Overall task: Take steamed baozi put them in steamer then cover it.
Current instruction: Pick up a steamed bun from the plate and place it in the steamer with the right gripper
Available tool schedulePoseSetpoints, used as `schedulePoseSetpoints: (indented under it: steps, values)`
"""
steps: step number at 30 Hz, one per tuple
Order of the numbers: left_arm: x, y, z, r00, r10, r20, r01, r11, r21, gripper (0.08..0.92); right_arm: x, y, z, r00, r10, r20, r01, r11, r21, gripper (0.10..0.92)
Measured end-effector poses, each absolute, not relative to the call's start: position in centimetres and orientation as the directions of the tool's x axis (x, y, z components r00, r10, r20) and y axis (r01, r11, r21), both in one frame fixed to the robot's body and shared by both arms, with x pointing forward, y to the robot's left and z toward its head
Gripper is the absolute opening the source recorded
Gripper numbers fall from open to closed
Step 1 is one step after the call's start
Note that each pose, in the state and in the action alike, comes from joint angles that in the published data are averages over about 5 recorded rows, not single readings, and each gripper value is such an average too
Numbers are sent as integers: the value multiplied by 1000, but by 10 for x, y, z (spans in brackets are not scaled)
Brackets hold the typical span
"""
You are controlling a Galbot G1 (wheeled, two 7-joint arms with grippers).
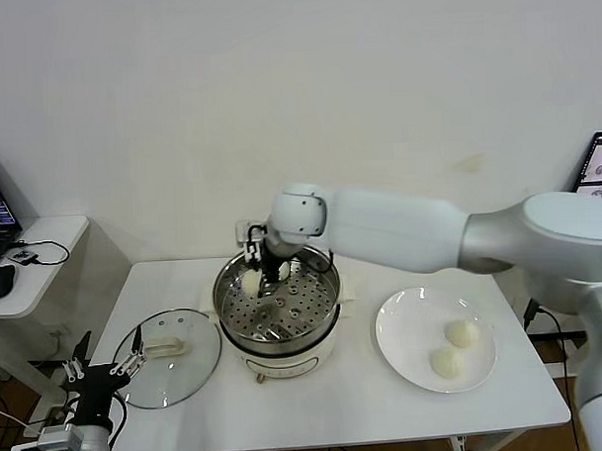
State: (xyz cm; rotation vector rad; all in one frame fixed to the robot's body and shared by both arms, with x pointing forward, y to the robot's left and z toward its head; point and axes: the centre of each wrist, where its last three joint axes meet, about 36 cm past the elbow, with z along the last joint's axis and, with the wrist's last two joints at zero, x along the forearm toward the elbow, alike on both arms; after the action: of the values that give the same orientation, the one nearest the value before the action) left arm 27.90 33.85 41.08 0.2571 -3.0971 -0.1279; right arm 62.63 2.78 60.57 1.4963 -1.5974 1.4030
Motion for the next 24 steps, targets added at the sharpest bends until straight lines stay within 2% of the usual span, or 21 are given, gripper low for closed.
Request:
schedulePoseSetpoints:
  steps: [11, 24]
  values:
    - [280, 338, 410, -986, -163, 21, -161, 984, 82, 823, 621, 64, 577, -244, -353, 903, -938, -150, -312, 645]
    - [280, 337, 410, -987, -160, 20, -158, 984, 78, 823, 626, 71, 572, -272, -329, 904, -935, -134, -329, 666]
